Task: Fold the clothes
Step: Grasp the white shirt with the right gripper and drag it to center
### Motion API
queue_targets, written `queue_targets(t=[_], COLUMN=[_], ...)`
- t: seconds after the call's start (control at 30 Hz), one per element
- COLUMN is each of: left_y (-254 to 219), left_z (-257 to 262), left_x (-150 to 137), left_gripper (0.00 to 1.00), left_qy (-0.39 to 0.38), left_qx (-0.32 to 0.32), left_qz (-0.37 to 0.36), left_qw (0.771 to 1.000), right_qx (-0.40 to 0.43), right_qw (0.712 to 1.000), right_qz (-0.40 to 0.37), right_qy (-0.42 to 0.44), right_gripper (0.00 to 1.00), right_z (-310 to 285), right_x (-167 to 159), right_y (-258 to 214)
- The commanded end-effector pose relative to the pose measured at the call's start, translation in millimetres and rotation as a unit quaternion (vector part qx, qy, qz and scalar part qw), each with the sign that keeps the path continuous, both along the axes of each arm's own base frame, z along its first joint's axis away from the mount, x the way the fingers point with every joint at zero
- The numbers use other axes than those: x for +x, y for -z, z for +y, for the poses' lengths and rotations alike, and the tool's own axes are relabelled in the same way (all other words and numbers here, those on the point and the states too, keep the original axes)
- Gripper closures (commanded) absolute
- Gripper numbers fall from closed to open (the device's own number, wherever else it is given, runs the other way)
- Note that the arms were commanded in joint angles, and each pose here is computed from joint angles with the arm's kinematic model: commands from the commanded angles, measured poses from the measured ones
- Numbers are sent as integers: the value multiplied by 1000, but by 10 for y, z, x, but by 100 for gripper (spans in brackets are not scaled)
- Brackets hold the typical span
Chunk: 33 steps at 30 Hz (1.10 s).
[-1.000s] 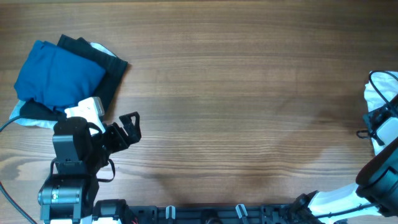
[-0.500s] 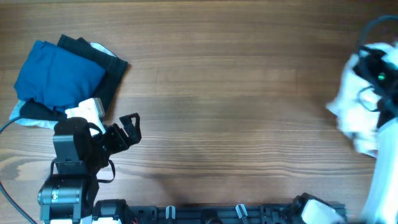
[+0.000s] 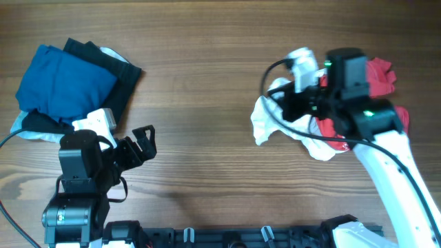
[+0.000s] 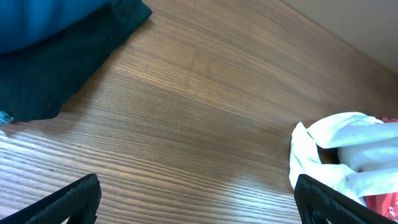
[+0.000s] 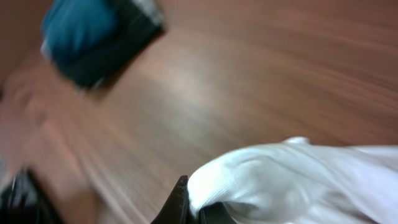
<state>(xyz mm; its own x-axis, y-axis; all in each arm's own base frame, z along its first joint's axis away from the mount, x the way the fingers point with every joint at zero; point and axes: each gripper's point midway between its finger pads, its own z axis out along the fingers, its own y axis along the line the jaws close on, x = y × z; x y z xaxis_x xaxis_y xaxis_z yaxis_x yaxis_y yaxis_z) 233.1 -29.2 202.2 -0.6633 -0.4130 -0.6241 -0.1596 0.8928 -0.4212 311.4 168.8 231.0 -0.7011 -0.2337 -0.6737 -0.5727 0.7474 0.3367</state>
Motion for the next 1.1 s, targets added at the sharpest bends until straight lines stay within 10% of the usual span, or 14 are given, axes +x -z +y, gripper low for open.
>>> queue_targets(t=[0.0,0.07,0.2,0.8,0.87,0.9,1.07], left_y=[-88,-88,-88,-88,-88,-88,-88], left_z=[-11,-11,-11,-11,-11,-11,-11], left_x=[12,11,11,12,11,11,11], left_gripper=[0,0,0,0,0,0,0], left_qy=[1,1,1,1,1,1,1], left_qx=[-7,-8,-7,-7,-7,-7,-7], left_qz=[-10,-10,-10,-10,-10,-10,-10], left_qw=[1000,1000,1000,1000,1000,1000,1000], right_qx=[-29,-112,-175,-280,-289,-288,-243], right_qw=[995,991,882,842,827,824,750], right_qz=[-14,7,6,210,224,228,221], right_qy=[-90,79,438,411,427,432,574], right_gripper=[67,65,35,38,55,91,96], right_z=[224,-241,-1409,-1805,-1878,-1899,-2387], right_x=[-36,298,572,467,450,442,315], right_y=[231,421,358,1825,1951,1970,1584])
